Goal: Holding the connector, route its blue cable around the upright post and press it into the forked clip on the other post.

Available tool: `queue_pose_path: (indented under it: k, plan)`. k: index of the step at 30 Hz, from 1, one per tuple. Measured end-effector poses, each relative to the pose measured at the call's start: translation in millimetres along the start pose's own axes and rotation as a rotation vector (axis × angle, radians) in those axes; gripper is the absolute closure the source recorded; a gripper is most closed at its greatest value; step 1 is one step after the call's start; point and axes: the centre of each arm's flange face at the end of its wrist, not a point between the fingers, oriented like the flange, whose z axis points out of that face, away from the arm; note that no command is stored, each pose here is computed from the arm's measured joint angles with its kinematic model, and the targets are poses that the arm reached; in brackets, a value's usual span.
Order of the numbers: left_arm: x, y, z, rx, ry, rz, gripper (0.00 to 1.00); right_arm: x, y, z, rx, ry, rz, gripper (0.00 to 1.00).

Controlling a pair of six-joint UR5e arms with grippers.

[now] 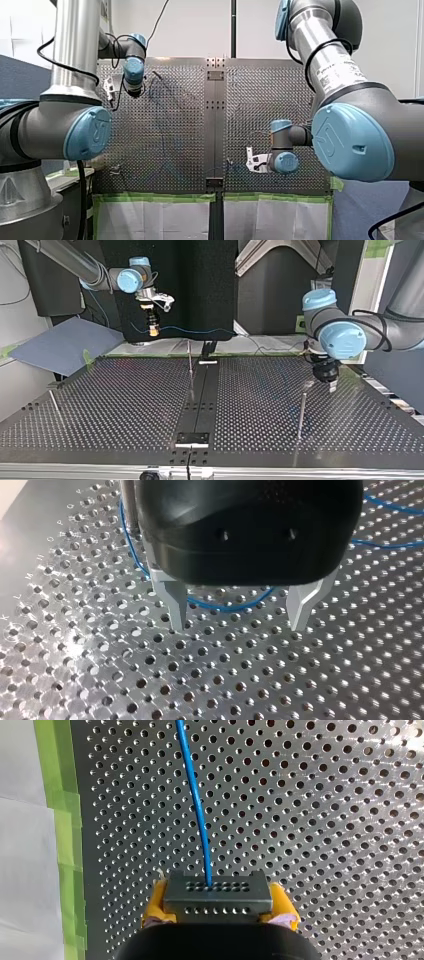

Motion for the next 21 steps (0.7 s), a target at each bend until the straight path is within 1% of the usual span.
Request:
queue_pose_path:
  k: [2,5,17,21]
  plan:
    - [-1,3.8,-5,-0.005,0.007,0.013,0.02,0,-0.4,-0.1,0.001,0.000,0.000,1.00]
    - [-13,4.6,-14,-0.003,0.002,0.034,0.02,0,-0.3,-0.1,0.001,0.000,0.001,1.00]
    - [-90,-9.6,-57,0.053,-0.083,0.112,0.02,0,0.0,0.2,0.000,0.001,0.004,1.00]
    - [-121,-13.7,-77,0.082,-0.119,0.133,0.02,0,0.1,0.2,0.000,0.001,0.005,1.00]
